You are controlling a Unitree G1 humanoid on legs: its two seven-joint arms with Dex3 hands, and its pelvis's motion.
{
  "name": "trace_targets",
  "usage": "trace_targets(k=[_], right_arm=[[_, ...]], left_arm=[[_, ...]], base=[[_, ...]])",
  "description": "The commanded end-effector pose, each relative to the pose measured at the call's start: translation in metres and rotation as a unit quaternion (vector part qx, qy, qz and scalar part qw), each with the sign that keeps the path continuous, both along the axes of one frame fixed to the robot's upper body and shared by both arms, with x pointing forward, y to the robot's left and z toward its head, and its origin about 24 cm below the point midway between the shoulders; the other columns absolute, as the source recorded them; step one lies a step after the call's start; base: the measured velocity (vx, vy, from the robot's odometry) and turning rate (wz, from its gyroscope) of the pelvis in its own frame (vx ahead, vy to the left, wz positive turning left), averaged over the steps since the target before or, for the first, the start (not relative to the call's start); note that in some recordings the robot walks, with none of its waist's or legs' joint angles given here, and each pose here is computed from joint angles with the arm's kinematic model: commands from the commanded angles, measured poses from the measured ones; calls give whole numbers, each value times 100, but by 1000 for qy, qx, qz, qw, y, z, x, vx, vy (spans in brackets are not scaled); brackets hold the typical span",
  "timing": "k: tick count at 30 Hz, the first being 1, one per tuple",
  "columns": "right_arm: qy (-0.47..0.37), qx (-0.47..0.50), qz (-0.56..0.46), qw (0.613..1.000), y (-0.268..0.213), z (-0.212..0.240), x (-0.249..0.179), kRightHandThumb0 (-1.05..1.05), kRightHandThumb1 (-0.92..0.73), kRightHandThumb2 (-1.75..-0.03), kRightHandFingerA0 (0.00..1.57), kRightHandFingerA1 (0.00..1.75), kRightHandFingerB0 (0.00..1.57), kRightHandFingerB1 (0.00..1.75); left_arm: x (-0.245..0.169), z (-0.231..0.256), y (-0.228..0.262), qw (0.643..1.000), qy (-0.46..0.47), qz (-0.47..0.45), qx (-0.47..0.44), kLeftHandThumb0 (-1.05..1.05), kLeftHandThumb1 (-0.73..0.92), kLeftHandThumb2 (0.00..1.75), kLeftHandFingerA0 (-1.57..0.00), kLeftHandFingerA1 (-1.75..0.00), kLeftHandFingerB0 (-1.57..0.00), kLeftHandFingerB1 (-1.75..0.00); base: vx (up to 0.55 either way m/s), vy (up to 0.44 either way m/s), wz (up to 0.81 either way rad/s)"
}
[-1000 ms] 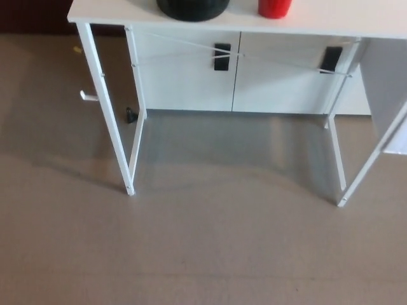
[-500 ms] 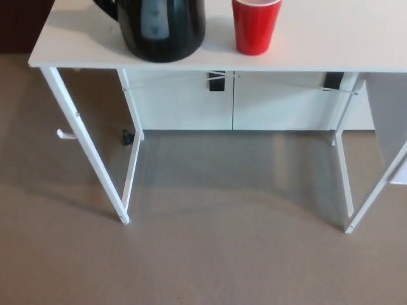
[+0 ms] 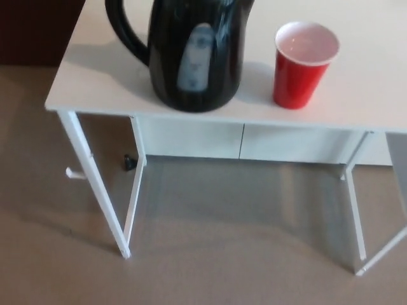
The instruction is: The robot walk towards a table in front and uses its left hand to pick up the pot from the base and pour water to the cup on the right hand side
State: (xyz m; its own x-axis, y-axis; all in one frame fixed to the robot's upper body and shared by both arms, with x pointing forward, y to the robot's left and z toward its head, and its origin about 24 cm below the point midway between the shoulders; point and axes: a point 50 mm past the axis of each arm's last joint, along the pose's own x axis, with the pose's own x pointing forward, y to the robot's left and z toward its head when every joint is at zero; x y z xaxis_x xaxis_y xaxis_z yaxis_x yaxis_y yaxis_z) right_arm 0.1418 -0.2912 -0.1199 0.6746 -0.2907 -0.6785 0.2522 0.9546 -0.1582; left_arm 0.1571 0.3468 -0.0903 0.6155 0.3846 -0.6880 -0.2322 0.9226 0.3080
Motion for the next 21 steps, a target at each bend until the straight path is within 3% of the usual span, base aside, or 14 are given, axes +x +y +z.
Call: trace_targets(k=[1, 13, 21], right_arm=[[3, -3, -5, 1000, -4, 0, -3, -59, -45, -75, 18, 49, 6, 42], [1, -4, -2, 1000, -2, 1, 0, -57, -46, -75, 20, 51, 6, 42], [4, -9, -7, 1000, -2, 1, 3, -57, -46, -76, 22, 51, 9, 43]], left_arm=[[-1, 2, 3, 1000, 3, -7, 8, -12, 28, 104, -14, -69, 0, -59], [1, 2, 3, 1000, 6, -6, 14, -14, 28, 102, -12, -67, 0, -59], [6, 4, 3, 1000, 3, -10, 13, -10, 30, 103, -13, -67, 0, -59]], base=[[259, -136, 6], [245, -136, -1], [209, 124, -5]])
